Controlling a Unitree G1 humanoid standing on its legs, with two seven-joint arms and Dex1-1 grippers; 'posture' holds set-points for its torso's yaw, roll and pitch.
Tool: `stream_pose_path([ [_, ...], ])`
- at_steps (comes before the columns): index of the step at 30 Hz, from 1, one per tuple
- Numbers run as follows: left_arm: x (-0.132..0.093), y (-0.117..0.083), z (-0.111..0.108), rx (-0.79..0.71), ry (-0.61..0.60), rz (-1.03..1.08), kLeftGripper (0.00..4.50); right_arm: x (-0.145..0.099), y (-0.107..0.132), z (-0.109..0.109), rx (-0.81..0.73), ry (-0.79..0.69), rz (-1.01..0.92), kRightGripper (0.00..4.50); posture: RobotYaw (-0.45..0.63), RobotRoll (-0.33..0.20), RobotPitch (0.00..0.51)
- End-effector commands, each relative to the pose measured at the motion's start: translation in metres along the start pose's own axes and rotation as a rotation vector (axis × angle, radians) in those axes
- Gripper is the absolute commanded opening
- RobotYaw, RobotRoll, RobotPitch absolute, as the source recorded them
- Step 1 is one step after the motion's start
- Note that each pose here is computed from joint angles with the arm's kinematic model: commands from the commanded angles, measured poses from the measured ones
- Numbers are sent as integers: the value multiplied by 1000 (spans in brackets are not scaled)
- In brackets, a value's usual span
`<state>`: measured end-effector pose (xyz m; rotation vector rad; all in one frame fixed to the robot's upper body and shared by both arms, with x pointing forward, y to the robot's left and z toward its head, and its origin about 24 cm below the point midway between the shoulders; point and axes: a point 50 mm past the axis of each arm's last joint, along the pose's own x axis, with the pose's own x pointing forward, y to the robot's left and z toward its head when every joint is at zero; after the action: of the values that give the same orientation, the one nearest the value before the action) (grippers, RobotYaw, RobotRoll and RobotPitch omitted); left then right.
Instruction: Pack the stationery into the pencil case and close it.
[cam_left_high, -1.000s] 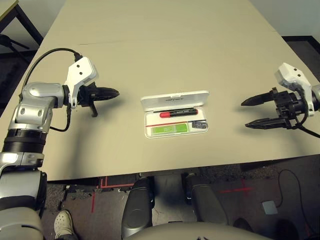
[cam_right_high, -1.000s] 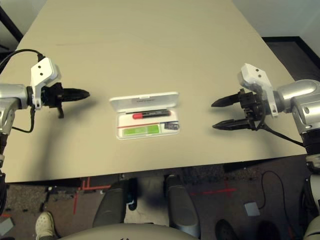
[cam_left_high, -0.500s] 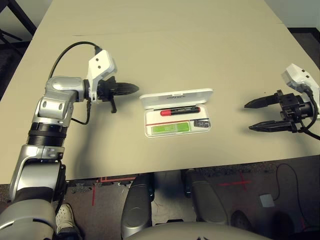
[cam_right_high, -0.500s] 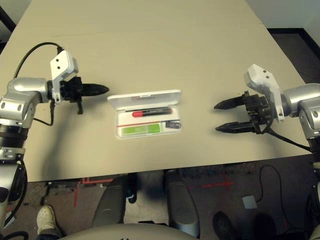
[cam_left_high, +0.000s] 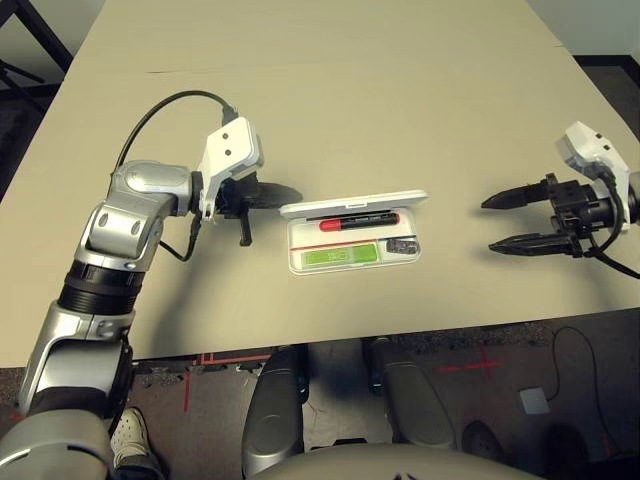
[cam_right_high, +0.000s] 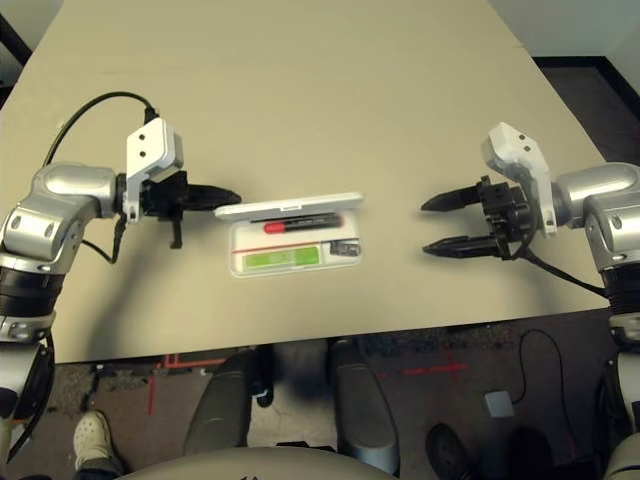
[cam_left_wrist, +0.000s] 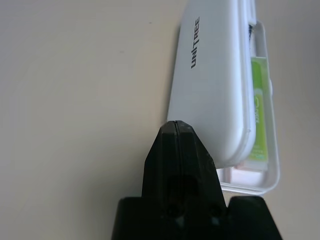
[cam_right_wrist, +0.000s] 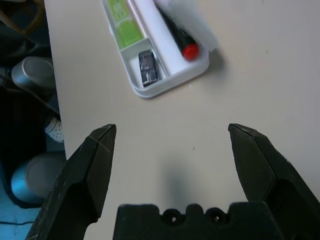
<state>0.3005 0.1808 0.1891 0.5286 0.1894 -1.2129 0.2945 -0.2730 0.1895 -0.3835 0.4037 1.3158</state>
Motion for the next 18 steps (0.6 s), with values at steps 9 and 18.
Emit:
stream_pose_path([
  [9,14,-26,-8,25,31,-99,20,6,-6,3,-34,-26,1,4500,-42,0,180],
  [18,28,-36,-15,23,23,-135,20,2,-9,5,-50,-27,-11,4500,-46,0,170],
])
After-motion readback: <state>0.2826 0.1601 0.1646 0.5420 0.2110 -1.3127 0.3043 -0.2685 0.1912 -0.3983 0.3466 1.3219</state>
